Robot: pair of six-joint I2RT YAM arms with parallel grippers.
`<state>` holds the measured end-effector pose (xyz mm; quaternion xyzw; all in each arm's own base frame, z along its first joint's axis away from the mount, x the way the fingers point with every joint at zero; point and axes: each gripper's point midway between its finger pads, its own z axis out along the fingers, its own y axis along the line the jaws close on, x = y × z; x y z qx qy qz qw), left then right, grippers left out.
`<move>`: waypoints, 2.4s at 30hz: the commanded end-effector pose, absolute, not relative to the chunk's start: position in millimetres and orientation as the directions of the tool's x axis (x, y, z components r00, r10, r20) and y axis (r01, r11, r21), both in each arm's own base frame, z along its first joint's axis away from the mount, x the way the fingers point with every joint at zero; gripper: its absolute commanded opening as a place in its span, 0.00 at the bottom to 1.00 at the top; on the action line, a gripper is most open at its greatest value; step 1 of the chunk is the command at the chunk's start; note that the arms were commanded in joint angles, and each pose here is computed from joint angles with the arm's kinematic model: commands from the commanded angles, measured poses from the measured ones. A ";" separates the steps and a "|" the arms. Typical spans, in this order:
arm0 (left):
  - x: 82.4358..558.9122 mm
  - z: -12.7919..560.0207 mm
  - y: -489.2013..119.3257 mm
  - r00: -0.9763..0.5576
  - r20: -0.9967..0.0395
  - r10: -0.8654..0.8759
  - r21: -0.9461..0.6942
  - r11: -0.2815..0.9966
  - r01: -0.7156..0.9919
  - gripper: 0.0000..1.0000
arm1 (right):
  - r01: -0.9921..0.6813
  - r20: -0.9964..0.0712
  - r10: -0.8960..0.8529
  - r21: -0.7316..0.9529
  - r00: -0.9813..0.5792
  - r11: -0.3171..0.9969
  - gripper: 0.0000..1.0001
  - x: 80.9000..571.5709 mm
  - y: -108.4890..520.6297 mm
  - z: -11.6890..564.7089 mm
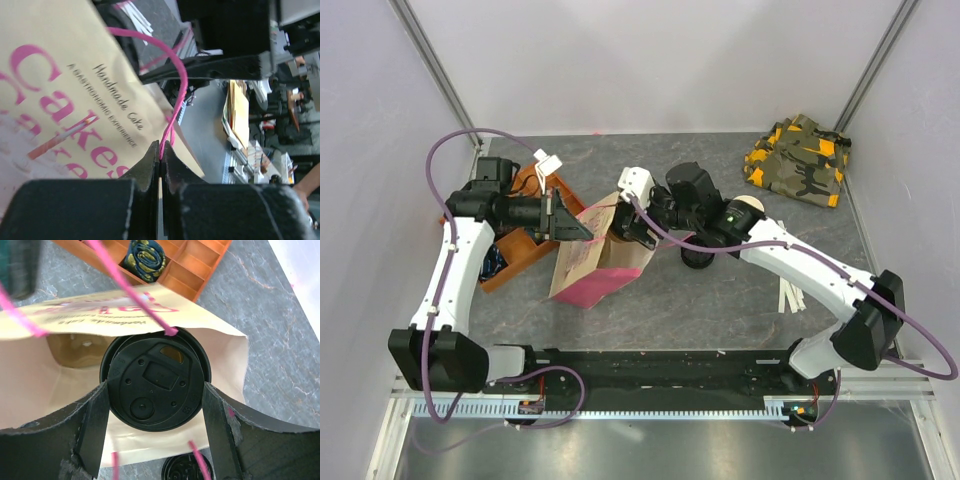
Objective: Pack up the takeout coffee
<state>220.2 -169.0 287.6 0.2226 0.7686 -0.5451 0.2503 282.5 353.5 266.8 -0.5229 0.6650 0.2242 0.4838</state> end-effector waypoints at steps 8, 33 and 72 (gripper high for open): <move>203.0 309.5 -184.4 -0.729 -0.679 0.087 -0.713 0.155 0.684 0.02 | -0.935 -0.927 -0.375 -0.141 0.009 0.325 0.51 276.0 356.8 232.7; 162.9 338.0 -252.1 -0.604 -0.761 0.236 -0.649 -0.277 0.709 0.02 | -0.917 -0.971 -0.237 -0.078 -0.019 0.392 0.49 256.3 323.6 285.9; 125.4 318.7 -229.7 -0.339 -0.904 0.260 -0.348 0.010 0.937 0.02 | -0.969 -0.948 -0.314 -0.033 -0.048 0.246 0.45 188.3 306.7 258.5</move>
